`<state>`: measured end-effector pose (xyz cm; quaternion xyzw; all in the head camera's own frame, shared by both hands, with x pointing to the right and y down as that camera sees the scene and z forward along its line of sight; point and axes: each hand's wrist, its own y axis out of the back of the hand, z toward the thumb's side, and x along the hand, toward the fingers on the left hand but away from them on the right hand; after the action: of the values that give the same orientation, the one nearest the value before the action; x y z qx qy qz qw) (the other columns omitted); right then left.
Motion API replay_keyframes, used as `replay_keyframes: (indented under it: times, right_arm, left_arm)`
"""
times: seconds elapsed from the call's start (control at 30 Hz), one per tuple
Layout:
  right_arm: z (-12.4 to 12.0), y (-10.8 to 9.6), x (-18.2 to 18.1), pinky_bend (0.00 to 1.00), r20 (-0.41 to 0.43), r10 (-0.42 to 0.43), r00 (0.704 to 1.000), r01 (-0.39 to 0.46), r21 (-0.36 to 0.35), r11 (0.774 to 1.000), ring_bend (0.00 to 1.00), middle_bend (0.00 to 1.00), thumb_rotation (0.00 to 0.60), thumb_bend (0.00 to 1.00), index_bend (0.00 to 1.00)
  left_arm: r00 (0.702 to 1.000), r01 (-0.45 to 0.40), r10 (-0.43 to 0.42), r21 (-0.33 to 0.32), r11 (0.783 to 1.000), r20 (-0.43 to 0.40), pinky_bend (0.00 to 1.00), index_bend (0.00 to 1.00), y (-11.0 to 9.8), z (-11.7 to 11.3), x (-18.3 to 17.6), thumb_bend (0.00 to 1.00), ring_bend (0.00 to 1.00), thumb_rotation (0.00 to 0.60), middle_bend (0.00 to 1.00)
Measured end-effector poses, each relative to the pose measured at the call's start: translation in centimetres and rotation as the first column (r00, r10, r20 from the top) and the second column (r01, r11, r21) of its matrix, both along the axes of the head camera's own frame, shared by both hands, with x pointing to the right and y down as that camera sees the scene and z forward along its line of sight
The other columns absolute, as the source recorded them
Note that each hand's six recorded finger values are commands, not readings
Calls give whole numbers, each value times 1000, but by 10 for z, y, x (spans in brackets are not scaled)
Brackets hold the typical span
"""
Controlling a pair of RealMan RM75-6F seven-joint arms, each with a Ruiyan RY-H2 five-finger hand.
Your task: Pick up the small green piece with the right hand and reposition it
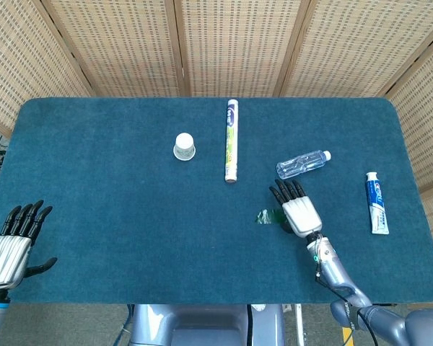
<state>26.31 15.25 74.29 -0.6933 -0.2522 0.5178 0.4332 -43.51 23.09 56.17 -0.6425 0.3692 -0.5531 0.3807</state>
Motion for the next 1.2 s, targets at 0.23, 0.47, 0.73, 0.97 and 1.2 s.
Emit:
replay_keyframes:
  times: [0.23, 0.47, 0.73, 0.97, 1.2]
  right_arm:
    - [4, 0, -4, 0, -1, 1, 1000, -1, -7, 1000, 0, 0, 600, 231, 0]
    - [4, -4, -9, 0, 6, 11, 1000, -11, 3, 1000, 0, 0, 600, 234, 0]
    - [-2, -11, -15, 0, 24, 21, 999, -22, 17, 1000, 0, 0, 600, 234, 0]
    - [-12, -15, -22, 0, 45, 20, 999, -21, 34, 999, 0, 0, 600, 234, 0]
    - [-30, -18, -27, 0, 47, 7, 999, -10, 64, 998, 0, 0, 600, 234, 0]
  left_arm:
    - [1000, -1, 1, -5, 1000, -4, 0, 0, 0, 1, 0, 87, 0, 600, 0]
    - [1000, -4, 4, -7, 1000, -5, 0, 0, 1, 1, 1, 87, 0, 600, 0]
    - [1000, -6, 6, -5, 1000, -8, 0, 0, 1, 0, 2, 87, 0, 600, 0]
    - [1000, -12, 12, -4, 1000, -15, 0, 0, 2, -1, 4, 87, 0, 600, 0]
    - [1000, -13, 13, 1, 1000, -23, 0, 0, 2, -3, 4, 87, 0, 600, 0]
